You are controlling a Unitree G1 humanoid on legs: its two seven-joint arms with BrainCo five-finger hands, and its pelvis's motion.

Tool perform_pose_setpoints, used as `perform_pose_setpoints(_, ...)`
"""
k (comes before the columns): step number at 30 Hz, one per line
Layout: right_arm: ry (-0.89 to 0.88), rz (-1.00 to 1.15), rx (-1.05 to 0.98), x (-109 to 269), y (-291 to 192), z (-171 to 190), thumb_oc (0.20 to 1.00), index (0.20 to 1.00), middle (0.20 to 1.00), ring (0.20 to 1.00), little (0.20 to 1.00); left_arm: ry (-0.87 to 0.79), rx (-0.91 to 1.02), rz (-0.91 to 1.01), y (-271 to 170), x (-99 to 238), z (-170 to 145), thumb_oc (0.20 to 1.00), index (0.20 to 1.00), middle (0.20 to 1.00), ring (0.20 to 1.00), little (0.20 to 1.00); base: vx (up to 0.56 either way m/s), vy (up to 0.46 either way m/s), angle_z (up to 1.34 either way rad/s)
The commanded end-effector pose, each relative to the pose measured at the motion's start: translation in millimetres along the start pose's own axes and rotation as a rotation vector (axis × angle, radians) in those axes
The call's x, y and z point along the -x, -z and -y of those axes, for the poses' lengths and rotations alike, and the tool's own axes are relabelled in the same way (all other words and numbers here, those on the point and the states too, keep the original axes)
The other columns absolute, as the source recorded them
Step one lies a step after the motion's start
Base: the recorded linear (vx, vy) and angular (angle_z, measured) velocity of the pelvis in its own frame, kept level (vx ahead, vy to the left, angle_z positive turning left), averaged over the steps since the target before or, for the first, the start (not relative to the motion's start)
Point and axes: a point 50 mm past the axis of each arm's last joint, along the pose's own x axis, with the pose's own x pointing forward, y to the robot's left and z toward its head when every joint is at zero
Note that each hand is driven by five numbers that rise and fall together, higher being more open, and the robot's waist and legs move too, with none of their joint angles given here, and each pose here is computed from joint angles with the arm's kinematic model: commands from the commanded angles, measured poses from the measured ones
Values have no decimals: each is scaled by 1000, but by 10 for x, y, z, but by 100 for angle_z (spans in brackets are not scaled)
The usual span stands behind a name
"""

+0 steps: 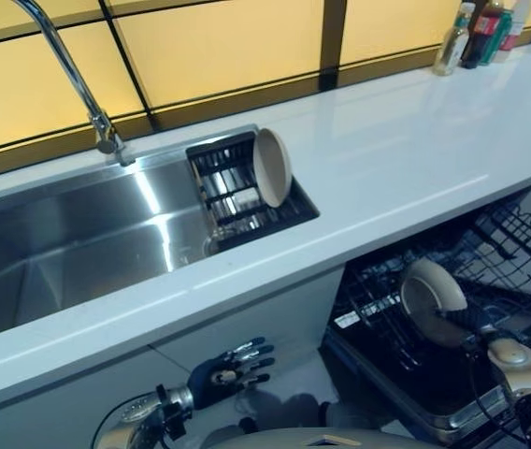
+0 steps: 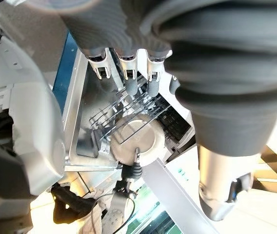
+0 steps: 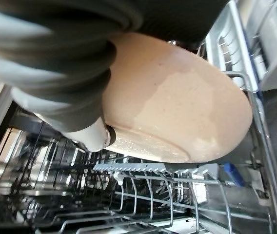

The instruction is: Pick up plates and place into dishwasher.

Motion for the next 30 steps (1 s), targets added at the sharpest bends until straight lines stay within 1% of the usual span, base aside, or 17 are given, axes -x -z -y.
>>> perform_pose_setpoints(1, -60, 101, 3, -121, -231, -136, 200, 200, 200, 200, 200, 114, -15, 75, -143, -154, 159, 1000, 1000, 1000, 1000, 1000, 0, 0, 0)
perform_pose_setpoints(7, -50, -25, 29, -134, -12, -96, 200, 200, 200, 200, 200, 125, 0, 62, -98, -166, 168, 1000, 1000, 1000, 1000, 1000, 0, -1, 2)
perform_pose_setpoints(11, 1, -100, 58, -141, 68, -27, 200, 200, 200, 200, 200, 142, -3, 48, -98, -190, 182, 1000, 1000, 1000, 1000, 1000, 0, -10, 7)
perform_pose_setpoints(14, 51, -115, 48, -149, 70, 22, 200, 200, 200, 200, 200, 152, 0, 41, -87, -208, 201, 1000, 1000, 1000, 1000, 1000, 19, -7, 11)
perform_pose_setpoints(15, 68, -115, 47, -149, 66, 35, 404, 404, 404, 404, 404, 154, 2, 41, -86, -210, 206, 1000, 1000, 1000, 1000, 1000, 19, 4, 6)
perform_pose_setpoints(16, 78, -115, 48, -149, 65, 41, 1000, 1000, 1000, 1000, 1000, 155, 5, 43, -88, -212, 210, 1000, 1000, 1000, 1000, 1000, 9, 10, 4)
perform_pose_setpoints(22, 126, -113, 74, -147, 49, 85, 1000, 1000, 1000, 1000, 1000, 166, 7, 60, -134, -257, 241, 1000, 1000, 1000, 1000, 1000, -7, 14, 0)
perform_pose_setpoints(30, 165, -106, 74, -106, 57, 217, 1000, 1000, 1000, 1000, 1000, 153, 4, 63, -121, -209, 226, 1000, 1000, 1000, 1000, 1000, 0, 0, 0)
